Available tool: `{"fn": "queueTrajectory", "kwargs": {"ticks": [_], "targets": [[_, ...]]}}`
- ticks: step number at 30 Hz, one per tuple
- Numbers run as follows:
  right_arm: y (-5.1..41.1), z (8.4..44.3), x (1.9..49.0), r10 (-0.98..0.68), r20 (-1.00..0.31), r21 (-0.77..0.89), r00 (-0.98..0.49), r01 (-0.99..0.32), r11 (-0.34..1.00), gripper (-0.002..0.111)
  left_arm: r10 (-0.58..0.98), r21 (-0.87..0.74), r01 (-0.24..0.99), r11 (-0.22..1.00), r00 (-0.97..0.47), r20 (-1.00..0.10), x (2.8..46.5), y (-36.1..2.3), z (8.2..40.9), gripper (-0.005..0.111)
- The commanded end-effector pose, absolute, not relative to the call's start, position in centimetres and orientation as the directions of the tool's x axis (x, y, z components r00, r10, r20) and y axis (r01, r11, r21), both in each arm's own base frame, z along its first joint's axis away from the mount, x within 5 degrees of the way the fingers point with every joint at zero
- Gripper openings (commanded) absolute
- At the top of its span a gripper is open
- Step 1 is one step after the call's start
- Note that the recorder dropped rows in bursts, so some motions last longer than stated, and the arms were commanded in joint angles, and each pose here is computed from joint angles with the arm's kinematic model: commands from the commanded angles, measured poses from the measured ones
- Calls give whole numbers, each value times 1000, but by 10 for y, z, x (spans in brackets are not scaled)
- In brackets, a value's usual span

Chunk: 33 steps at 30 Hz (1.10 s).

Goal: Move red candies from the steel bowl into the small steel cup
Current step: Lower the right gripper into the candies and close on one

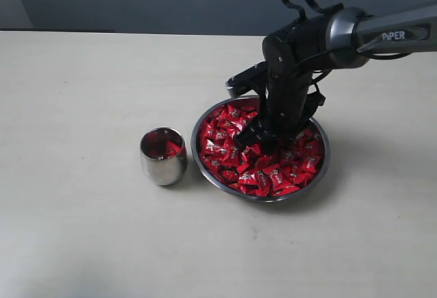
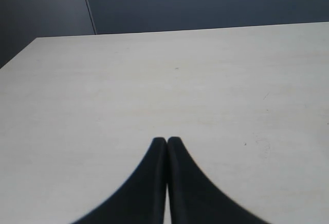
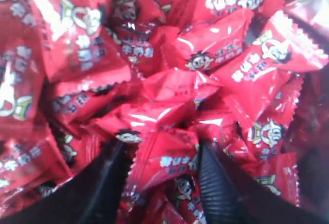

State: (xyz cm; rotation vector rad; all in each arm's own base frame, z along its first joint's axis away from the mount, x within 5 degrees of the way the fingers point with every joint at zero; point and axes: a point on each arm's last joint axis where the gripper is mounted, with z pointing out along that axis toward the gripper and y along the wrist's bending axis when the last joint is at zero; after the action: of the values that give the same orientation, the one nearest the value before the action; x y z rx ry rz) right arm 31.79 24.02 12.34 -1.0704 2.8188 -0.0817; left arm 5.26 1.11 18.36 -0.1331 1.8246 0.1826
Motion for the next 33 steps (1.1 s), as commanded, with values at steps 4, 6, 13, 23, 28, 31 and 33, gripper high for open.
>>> {"fn": "queueTrajectory", "kwargs": {"ticks": [4,6,13,23,28,31,33], "targets": [[237,125,324,-688,-111,-179,-717,-667,724,45,9,55,-181,982,-250,-968,53,11,183,0],[235,126,326,-693,-112,-203,-713,-666,718,45,9,55,-181,982,-250,-968,53,11,183,0],[236,126,328,-697,-127,-211,-706,-667,714,-1,9,55,-181,982,-250,-968,53,11,183,0],[235,149,328,-705,-182,-236,-686,-665,708,-1,9,55,-181,982,-250,-968,53,11,183,0],[234,156,328,-701,-197,-237,-686,-660,713,-1,9,55,-181,982,-250,-968,53,11,183,0],[234,156,328,-701,-192,-237,-687,-660,712,-1,9,55,-181,982,-250,-968,53,11,183,0],[234,156,327,-700,-190,-238,-688,-660,713,-1,9,55,-181,982,-250,-968,53,11,183,0]]}}
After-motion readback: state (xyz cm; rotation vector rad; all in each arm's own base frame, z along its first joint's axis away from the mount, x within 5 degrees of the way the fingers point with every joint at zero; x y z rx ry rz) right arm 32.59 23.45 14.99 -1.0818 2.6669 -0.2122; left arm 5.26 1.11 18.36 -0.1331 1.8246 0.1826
